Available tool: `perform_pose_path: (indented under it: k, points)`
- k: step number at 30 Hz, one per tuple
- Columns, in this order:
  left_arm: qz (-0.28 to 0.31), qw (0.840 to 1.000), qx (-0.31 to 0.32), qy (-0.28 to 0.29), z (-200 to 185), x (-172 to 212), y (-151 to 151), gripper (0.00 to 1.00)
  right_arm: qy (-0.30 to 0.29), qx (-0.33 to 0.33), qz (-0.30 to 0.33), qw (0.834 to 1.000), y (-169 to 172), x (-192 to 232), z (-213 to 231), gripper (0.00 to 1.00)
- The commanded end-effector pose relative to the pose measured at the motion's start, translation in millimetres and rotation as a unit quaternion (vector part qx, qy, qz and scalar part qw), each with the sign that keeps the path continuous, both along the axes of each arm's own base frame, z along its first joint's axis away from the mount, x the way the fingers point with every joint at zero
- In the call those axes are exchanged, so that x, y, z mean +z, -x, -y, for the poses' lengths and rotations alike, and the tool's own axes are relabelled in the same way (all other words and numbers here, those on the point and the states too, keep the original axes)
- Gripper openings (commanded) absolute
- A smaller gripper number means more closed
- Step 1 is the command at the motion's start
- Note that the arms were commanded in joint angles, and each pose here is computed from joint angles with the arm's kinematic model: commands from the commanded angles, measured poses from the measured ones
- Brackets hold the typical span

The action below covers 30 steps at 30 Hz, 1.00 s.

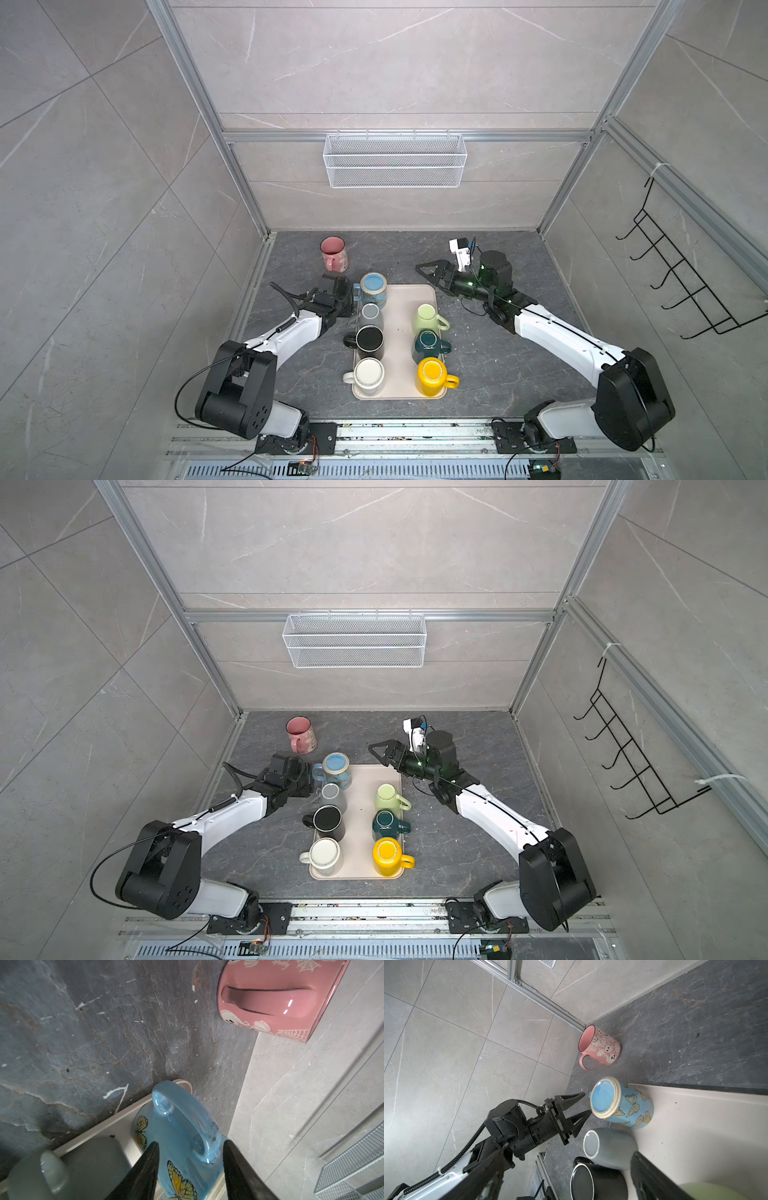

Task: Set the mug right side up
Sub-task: 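Move the left gripper to the upside-down blue butterfly mug and grasp its handle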

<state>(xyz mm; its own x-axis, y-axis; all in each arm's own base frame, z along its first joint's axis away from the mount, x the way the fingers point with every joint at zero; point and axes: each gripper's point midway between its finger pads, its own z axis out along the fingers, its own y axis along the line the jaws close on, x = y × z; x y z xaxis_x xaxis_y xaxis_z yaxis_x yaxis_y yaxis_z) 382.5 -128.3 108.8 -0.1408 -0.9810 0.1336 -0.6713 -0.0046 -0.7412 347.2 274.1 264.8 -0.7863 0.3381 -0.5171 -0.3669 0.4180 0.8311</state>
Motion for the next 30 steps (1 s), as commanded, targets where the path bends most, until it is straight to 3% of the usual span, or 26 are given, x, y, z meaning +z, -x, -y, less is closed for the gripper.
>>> perform_pose_path:
  k: [1, 22, 30]
  points:
    - [0.027, 1.0, 0.01, 0.013, 3, 16, -15, 0.52, -0.01, 0.007, 0.001, 1.0, 1, 1, -1, 0.96]
    - [0.037, 0.998, 0.001, 0.043, 19, 5, -37, 0.52, -0.008, 0.005, -0.001, 1.0, -1, -2, 1, 0.96]
    - [0.062, 0.997, 0.017, 0.029, 8, 17, -34, 0.61, -0.007, 0.004, -0.002, 1.0, -3, -3, 1, 0.96]
